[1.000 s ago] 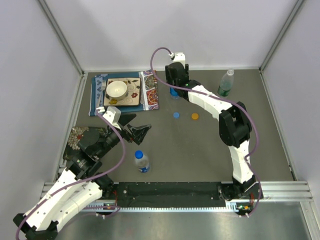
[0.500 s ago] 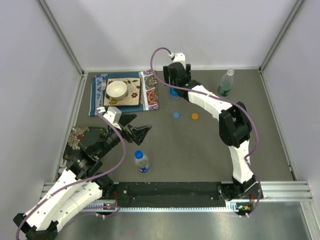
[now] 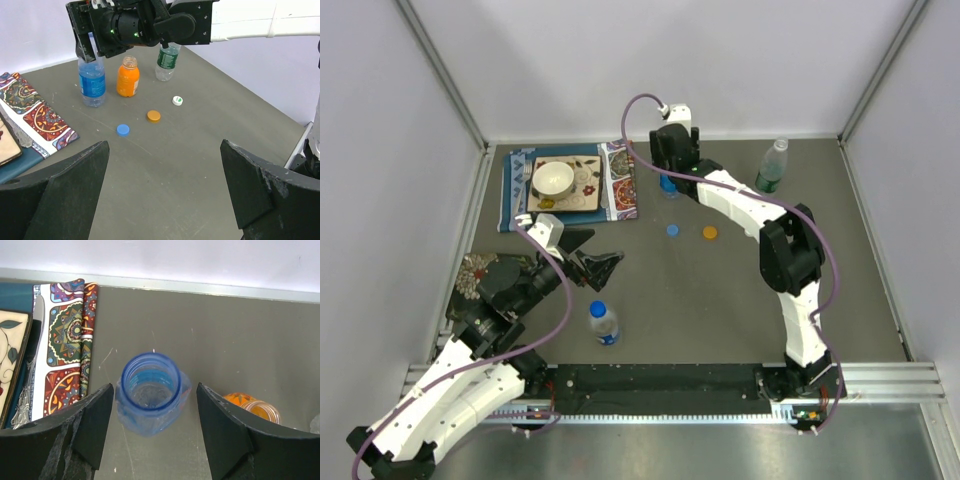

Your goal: Unscrew the bottle caps

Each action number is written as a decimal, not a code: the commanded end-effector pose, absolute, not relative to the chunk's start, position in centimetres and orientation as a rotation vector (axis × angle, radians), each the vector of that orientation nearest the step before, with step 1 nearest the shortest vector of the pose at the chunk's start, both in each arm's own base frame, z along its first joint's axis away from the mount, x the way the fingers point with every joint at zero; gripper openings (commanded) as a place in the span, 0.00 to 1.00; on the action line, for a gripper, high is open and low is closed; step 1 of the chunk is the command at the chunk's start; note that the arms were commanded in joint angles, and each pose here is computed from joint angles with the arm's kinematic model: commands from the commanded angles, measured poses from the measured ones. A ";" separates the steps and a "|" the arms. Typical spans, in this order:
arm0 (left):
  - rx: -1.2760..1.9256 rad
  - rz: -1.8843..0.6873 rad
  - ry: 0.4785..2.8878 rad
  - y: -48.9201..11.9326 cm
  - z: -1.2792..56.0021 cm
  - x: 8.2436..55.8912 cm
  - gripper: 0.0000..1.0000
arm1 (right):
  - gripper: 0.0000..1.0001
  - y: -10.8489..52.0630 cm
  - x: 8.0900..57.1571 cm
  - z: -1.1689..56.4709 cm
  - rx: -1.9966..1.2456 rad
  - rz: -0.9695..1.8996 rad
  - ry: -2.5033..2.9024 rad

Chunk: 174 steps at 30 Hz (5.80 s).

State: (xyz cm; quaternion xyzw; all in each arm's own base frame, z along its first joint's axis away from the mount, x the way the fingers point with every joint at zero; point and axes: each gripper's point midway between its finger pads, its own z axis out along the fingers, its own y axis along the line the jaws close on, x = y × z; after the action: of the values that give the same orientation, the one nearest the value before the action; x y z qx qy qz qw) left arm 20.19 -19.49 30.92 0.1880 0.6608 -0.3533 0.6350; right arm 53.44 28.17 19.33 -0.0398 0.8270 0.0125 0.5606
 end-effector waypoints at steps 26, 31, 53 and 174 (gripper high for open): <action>0.417 -0.837 1.451 -19.5 32.6 19.8 0.98 | 0.91 28.9 51.1 32.2 -0.055 0.184 1.761; 0.419 -0.841 1.450 -19.5 32.8 19.8 0.98 | 0.94 28.8 49.4 37.9 -0.063 0.230 1.679; -0.250 -0.179 1.739 -6.7 31.7 27.4 0.99 | 0.91 34.5 16.3 33.2 -0.747 0.899 1.699; 0.796 -1.421 1.410 -28.1 35.8 18.8 0.80 | 0.00 29.8 21.1 45.2 -0.371 1.375 1.765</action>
State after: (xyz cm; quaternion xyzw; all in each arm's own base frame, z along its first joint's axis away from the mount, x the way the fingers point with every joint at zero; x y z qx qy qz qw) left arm 18.82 -27.75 33.11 0.3019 0.6115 -0.5801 0.4454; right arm 21.93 29.25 42.57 -0.1254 0.7346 0.5302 0.4045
